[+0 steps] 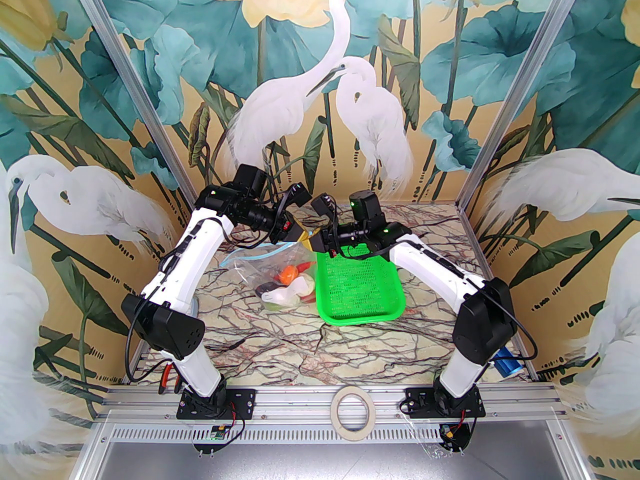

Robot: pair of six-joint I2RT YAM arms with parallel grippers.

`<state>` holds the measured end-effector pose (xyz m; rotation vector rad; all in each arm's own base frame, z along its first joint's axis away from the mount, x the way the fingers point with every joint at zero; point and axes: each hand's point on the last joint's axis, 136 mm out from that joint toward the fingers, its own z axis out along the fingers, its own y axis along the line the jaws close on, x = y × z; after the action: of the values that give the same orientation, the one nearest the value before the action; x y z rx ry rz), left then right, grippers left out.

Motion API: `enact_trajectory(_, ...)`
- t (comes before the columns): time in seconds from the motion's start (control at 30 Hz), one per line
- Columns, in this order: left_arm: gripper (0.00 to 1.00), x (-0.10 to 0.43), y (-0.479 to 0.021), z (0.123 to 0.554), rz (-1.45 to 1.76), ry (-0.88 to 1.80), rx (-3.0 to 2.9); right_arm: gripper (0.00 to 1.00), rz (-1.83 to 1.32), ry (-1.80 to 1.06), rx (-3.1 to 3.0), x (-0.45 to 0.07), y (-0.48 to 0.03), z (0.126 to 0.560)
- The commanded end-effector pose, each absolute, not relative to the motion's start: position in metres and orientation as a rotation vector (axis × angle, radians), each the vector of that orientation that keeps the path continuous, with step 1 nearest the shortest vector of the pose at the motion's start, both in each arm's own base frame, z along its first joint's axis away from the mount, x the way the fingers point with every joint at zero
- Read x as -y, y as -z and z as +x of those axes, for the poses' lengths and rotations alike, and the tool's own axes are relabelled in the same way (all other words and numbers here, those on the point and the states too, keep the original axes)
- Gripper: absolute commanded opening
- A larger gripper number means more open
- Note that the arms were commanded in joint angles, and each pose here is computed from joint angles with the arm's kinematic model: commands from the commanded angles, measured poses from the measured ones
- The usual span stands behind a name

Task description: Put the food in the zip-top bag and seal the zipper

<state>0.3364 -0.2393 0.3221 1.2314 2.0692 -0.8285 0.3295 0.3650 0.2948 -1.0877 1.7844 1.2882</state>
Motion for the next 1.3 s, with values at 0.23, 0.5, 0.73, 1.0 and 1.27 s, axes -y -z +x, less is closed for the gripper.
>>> enact_trajectory(0.23,0.0,0.217,-0.326,0.327,1.208,0.738,-2.131,0.0,-1.034,-1.248,-1.682,-0.349,-0.332,0.334)
enact_trajectory(0.5,0.0,0.211,-0.327,0.327,1.192,0.714,-2.141,0.0,-1.01,-1.231,-1.686,-0.344,-0.334,0.338)
enact_trajectory(0.73,0.0,0.201,-0.326,0.331,1.12,0.662,-2.174,0.0,-0.975,-1.225,-1.693,-0.343,-0.333,0.343)
enact_trajectory(1.0,0.0,0.192,-0.332,0.336,1.036,0.635,-2.183,0.0,-0.959,-1.218,-1.71,-0.342,-0.33,0.346)
enact_trajectory(1.27,0.0,0.181,-0.323,0.339,0.977,0.587,-2.235,0.0,-0.947,-1.207,-1.72,-0.341,-0.328,0.348)
